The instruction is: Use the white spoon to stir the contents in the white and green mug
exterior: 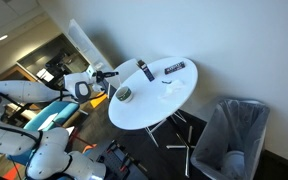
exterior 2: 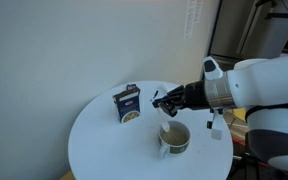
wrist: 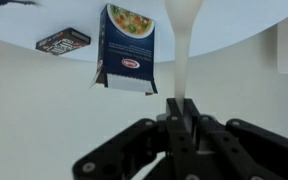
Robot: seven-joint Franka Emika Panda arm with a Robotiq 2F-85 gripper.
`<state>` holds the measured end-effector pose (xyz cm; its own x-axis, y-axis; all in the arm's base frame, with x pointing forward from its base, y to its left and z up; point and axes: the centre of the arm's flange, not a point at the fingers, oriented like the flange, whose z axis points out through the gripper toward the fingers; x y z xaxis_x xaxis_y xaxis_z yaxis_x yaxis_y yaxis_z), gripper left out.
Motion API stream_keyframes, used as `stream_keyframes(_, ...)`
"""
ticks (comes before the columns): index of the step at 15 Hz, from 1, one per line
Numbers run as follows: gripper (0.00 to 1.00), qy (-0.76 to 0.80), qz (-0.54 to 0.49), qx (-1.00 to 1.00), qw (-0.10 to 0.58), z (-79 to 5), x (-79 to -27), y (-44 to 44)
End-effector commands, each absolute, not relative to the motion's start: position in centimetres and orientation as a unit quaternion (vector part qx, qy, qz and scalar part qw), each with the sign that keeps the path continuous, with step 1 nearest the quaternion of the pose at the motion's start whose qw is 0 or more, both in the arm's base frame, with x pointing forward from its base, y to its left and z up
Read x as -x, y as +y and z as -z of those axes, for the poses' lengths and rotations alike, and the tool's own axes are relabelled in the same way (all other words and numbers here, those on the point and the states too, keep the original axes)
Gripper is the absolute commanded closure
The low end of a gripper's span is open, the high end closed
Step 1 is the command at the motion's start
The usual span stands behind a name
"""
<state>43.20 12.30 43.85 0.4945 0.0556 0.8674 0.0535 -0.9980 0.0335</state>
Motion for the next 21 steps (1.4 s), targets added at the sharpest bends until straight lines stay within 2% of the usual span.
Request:
stream_keyframes(1, 0.97, 0.024, -0.54, -0.841, 0.015, -45.7, -41.0, 11.5)
stream_keyframes(6, 0.97, 0.019, -0.558, -0.829, 0.027, -47.7, -40.4, 11.0)
stream_keyframes(12, 0.97, -0.029, -0.516, -0.856, 0.002, -46.1, -41.1, 7.3)
stream_keyframes(21, 0.97, -0.174, -0.429, -0.876, -0.137, -43.3, -43.0, 0.4)
